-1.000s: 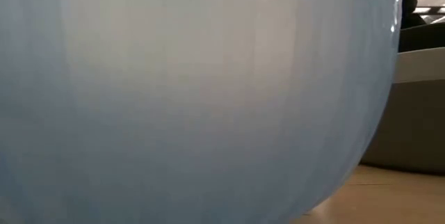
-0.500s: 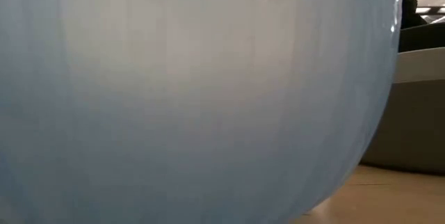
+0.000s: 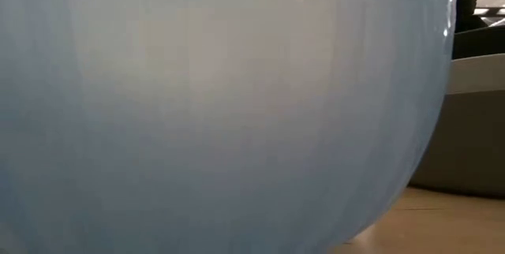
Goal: Nest bowls inside each other
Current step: Stack the top white bowl on top of the top black bowl, then stack the black bowl on top of the top stacked bowls
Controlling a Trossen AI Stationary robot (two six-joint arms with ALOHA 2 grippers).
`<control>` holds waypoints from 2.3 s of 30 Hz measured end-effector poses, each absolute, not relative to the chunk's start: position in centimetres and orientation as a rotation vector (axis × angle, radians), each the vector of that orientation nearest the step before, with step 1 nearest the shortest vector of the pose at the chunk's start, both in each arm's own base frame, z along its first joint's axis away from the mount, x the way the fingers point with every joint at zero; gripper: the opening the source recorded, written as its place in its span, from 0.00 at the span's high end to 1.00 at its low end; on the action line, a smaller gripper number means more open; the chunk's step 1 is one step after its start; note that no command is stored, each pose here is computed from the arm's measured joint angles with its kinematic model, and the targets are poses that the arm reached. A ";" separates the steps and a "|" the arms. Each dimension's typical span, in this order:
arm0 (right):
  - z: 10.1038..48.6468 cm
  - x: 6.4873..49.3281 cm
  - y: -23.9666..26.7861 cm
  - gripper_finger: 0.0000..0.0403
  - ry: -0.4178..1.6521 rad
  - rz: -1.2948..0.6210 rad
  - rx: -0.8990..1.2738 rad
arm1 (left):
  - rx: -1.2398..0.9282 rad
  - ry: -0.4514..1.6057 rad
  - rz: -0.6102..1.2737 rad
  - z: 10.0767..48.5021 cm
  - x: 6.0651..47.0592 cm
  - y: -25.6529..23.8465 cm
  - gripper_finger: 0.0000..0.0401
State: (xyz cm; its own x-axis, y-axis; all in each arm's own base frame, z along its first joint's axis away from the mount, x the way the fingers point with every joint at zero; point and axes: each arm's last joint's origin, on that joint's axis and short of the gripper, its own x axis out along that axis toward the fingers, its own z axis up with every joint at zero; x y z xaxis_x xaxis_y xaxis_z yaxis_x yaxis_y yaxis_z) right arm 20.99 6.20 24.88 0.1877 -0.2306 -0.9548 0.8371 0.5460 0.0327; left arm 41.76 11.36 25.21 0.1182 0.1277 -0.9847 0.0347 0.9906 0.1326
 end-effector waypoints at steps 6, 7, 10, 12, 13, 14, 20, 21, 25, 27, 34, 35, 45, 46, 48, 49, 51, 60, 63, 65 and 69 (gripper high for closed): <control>24.9 21.0 6.2 0.77 1.137 -0.834 0.646 | 0.114 1.432 0.095 25.3 41.7 12.0 0.97; 24.9 21.0 6.2 0.77 1.136 -0.834 0.646 | 0.111 1.436 0.099 25.3 41.7 12.1 0.97; 24.9 21.0 6.2 0.77 1.136 -0.834 0.646 | 0.105 1.461 0.095 24.8 41.6 12.2 0.97; 24.9 21.0 6.2 0.77 1.133 -0.836 0.644 | 0.099 1.485 0.087 24.4 41.6 12.2 0.97; 24.9 21.0 6.2 0.77 1.133 -0.837 0.644 | 0.096 1.493 0.080 24.1 41.7 12.1 0.97; 24.9 21.0 6.2 0.77 1.132 -0.836 0.644 | 0.091 1.496 0.072 23.9 41.8 12.0 0.97; 24.9 21.0 6.2 0.77 1.127 -0.837 0.644 | 0.094 1.501 0.056 23.2 42.3 11.6 0.97; 24.9 21.0 6.2 0.77 1.127 -0.836 0.645 | 0.095 1.491 0.058 23.2 42.3 11.6 0.97; 24.9 21.1 6.2 0.77 1.126 -0.835 0.645 | 0.080 1.491 0.072 23.1 42.4 11.7 0.97; 24.9 21.0 6.2 0.77 1.127 -0.836 0.645 | 0.077 1.494 0.074 22.8 42.5 11.9 0.97; 24.9 21.0 6.2 0.77 1.126 -0.836 0.645 | 0.060 1.478 0.067 22.8 42.6 11.9 0.97; 24.9 21.0 6.2 0.77 1.126 -0.836 0.644 | 0.041 1.473 0.058 22.8 42.6 12.0 0.97; 24.9 21.0 6.2 0.77 1.127 -0.834 0.642 | 0.022 1.466 0.108 22.8 42.7 12.1 0.82; 24.9 21.0 6.2 0.77 1.128 -0.834 0.642 | 0.022 1.466 0.107 22.8 42.7 12.0 0.81; 24.9 21.0 6.2 0.77 1.128 -0.833 0.641 | 0.023 1.466 0.106 22.8 42.7 12.0 0.78; 24.9 21.0 6.2 0.77 1.128 -0.833 0.640 | 0.021 1.466 0.108 22.8 42.7 12.0 0.77; 24.9 21.0 6.2 0.77 1.129 -0.832 0.639 | 0.004 1.470 0.121 22.8 42.6 12.0 0.76; 24.9 21.1 6.1 0.77 1.136 -0.819 0.621 | -0.018 1.575 0.107 23.3 41.7 11.3 0.76; 24.9 21.1 6.1 0.77 1.142 -0.809 0.608 | -0.035 1.592 0.118 24.5 41.4 11.1 0.76; 24.9 21.1 6.1 0.77 1.144 -0.805 0.602 | -0.054 1.595 0.135 25.7 41.2 11.0 0.75; 24.9 21.1 6.1 0.77 1.147 -0.801 0.596 | -0.095 1.555 0.183 28.3 41.0 10.8 0.75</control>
State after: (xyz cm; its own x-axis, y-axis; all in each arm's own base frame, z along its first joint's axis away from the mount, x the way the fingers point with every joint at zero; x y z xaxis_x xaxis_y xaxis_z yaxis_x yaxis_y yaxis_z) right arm 21.05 6.15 24.91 0.1963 -0.2449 -0.9495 0.8068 0.5907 0.0145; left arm 41.03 10.85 28.31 0.0055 0.0565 -0.9984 -0.1765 0.9828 0.0546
